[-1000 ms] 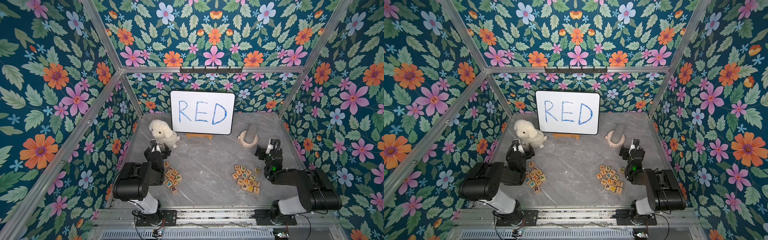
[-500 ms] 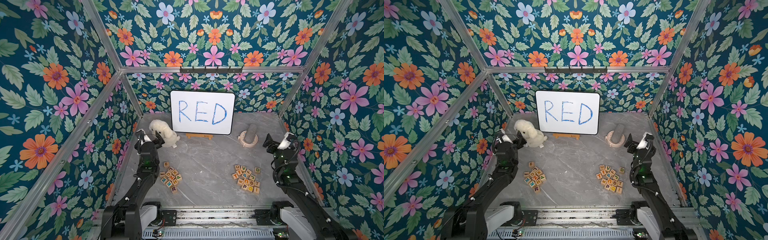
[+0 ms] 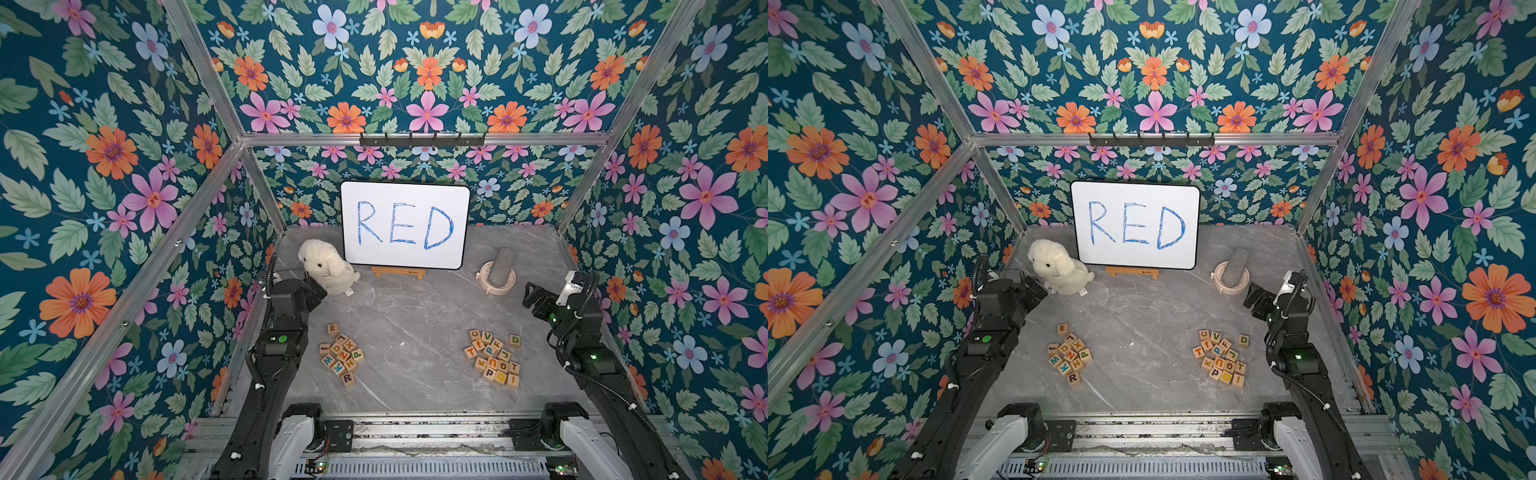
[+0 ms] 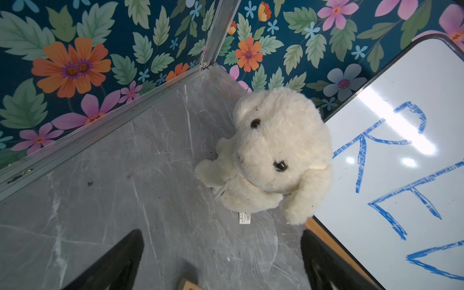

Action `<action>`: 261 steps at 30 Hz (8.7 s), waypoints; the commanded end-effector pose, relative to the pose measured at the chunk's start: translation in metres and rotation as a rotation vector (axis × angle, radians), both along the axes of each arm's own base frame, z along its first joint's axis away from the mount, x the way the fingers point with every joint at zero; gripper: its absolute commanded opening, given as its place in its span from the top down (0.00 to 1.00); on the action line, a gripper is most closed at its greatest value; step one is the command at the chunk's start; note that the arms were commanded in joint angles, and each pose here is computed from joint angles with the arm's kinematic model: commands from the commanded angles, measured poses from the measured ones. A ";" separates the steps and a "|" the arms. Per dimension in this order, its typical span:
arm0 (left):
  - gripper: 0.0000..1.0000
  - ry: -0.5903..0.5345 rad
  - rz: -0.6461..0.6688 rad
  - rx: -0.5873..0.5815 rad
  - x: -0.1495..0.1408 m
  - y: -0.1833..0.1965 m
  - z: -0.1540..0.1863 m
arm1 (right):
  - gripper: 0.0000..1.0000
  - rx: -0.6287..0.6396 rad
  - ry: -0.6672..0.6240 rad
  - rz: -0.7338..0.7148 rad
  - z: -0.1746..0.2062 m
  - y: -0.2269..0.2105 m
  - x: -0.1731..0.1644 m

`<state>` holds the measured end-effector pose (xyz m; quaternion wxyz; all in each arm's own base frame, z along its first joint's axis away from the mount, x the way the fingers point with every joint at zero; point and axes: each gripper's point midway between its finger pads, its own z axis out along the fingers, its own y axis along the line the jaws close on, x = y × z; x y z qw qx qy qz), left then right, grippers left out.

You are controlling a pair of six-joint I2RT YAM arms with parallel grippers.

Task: Assemble the uppercase word "red" with letter blocks
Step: Pick up the letter block from the center of the board, then place the letter block at the center of the board, then pick up the letter block from the center of the board.

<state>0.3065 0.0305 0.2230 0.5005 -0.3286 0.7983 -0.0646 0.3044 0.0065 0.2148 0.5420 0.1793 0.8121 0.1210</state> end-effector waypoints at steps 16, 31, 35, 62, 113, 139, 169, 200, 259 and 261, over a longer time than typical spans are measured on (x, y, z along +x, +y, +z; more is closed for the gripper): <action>0.22 0.497 -0.163 -0.335 -0.067 -0.067 -0.077 | 0.04 0.178 0.361 0.255 -0.029 0.070 -0.052; 0.25 0.635 -0.220 -0.278 -0.100 -0.091 -0.102 | 0.12 0.199 0.593 0.252 -0.053 0.069 -0.094; 0.27 0.709 -0.234 -0.254 -0.109 -0.094 -0.112 | 0.13 0.201 0.592 0.268 -0.052 0.071 -0.095; 0.40 0.886 -0.338 -0.187 -0.159 -0.118 -0.163 | 0.16 0.195 0.643 0.300 -0.060 0.078 -0.096; 0.56 0.925 -0.441 -0.126 -0.158 -0.130 -0.193 | 0.16 0.184 0.622 0.269 -0.064 0.074 -0.093; 0.82 0.736 -0.690 -0.326 -0.146 -0.184 -0.141 | 0.17 0.270 0.610 0.277 -0.066 0.084 -0.090; 1.00 0.651 -0.680 0.219 0.019 -0.245 -0.129 | 0.20 0.066 0.245 0.509 -0.075 0.125 -0.050; 0.96 0.771 -0.633 0.341 0.051 -0.215 -0.188 | 0.01 -0.121 0.160 0.586 -0.112 0.149 -0.058; 0.01 0.396 -0.391 0.220 0.000 -0.109 -0.052 | 0.01 -0.124 0.240 0.486 -0.095 0.139 -0.050; 0.01 0.420 -0.352 0.192 -0.007 -0.094 -0.061 | 0.01 -0.122 0.246 0.462 -0.089 0.136 -0.048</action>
